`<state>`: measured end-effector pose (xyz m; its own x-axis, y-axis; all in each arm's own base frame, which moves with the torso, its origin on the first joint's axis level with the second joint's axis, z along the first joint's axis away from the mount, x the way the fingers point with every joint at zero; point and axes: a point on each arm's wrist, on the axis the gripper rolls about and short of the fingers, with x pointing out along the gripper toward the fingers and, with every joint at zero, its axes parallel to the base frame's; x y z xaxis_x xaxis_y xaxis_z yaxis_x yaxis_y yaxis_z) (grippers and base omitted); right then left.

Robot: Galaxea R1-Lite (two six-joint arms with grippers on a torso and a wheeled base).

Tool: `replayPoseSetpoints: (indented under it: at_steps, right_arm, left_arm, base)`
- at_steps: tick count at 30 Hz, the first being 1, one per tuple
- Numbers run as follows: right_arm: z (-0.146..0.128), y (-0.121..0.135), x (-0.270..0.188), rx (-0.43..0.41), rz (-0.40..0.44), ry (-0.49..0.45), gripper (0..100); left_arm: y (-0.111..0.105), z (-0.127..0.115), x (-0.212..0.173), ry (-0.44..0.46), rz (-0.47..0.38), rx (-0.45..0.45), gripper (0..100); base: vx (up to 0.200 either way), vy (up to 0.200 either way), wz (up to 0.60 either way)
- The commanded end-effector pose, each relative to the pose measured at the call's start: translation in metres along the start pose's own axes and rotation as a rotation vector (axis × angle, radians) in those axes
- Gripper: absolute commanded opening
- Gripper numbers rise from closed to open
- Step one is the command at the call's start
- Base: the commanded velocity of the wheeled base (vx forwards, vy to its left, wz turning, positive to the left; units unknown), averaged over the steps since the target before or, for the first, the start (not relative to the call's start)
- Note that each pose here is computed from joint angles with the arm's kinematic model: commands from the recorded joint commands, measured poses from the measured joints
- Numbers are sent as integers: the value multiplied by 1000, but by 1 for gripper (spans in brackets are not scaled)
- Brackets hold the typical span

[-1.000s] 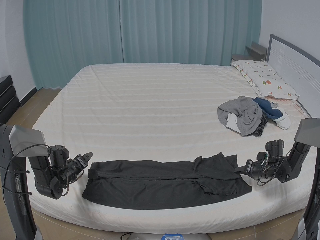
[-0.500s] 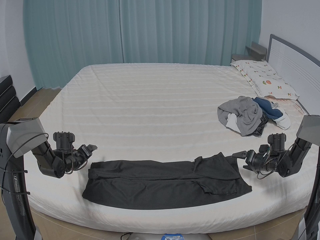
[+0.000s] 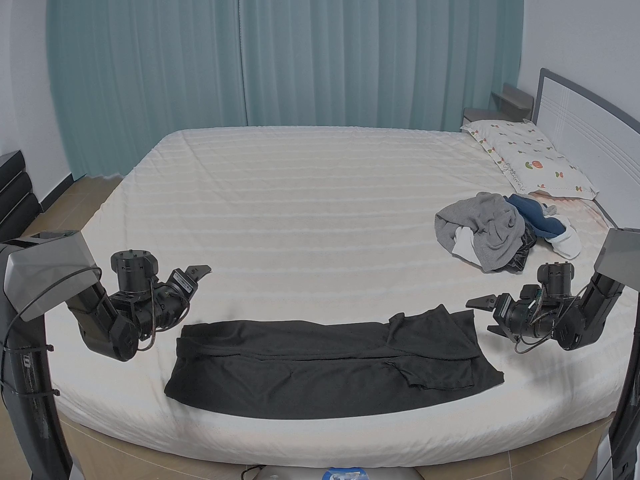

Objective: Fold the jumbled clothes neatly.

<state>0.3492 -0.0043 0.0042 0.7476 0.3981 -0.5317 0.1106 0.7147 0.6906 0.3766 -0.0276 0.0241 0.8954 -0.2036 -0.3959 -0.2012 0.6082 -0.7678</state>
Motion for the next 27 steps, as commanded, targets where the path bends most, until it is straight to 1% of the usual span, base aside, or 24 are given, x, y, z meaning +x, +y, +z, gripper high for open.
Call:
replayPoseSetpoints:
  at_steps: [1,2,4,5,6,7,8,11,12,16,17,18,24,27]
  right_arm:
    - [-1,-2,0,6,-5,5,100]
    - [-1,-2,0,6,-5,5,100]
    - [-2,-2,0,6,-6,6,100]
    - [-2,-2,1,5,-5,7,100]
    - [-2,-2,0,6,-6,8,100]
    - [-2,-2,1,7,-7,9,100]
    - [-3,-3,1,8,-9,11,100]
    - [-3,-3,1,7,-8,12,100]
    - [-4,-3,2,7,-8,14,100]
    - [-4,-3,2,7,-8,14,100]
    - [-4,-3,2,7,-8,14,100]
    - [-4,-3,2,7,-8,14,100]
    - [-4,-3,1,8,-9,15,100]
    - [-4,-3,2,7,-8,14,100]
  left_arm:
    - [-6,-27,-9,60,-4,14,100]
    - [-5,-35,-11,84,5,20,100]
    - [-4,-36,-11,87,7,20,100]
    - [-2,-49,-16,130,23,54,100]
    - [-2,-50,-16,131,24,55,100]
    - [-1,-57,-19,155,32,95,100]
    - [0,-60,-20,166,34,116,100]
    - [3,-65,-20,186,46,139,100]
    - [7,-70,-21,200,59,164,100]
    - [15,-76,-27,236,89,233,100]
    - [15,-76,-27,236,89,233,100]
    - [20,-80,-28,256,102,270,100]
    - [24,-82,-35,270,120,294,100]
    - [28,-85,-40,304,142,346,100]
  base:
    - [0,0,0]
    - [0,0,0]
    - [0,0,0]
    - [0,0,0]
    - [0,0,0]
    - [0,0,0]
    - [0,0,0]
    - [0,0,0]
    - [0,0,0]
    - [0,0,0]
    - [0,0,0]
    - [0,0,0]
    - [0,0,0]
    - [0,0,0]
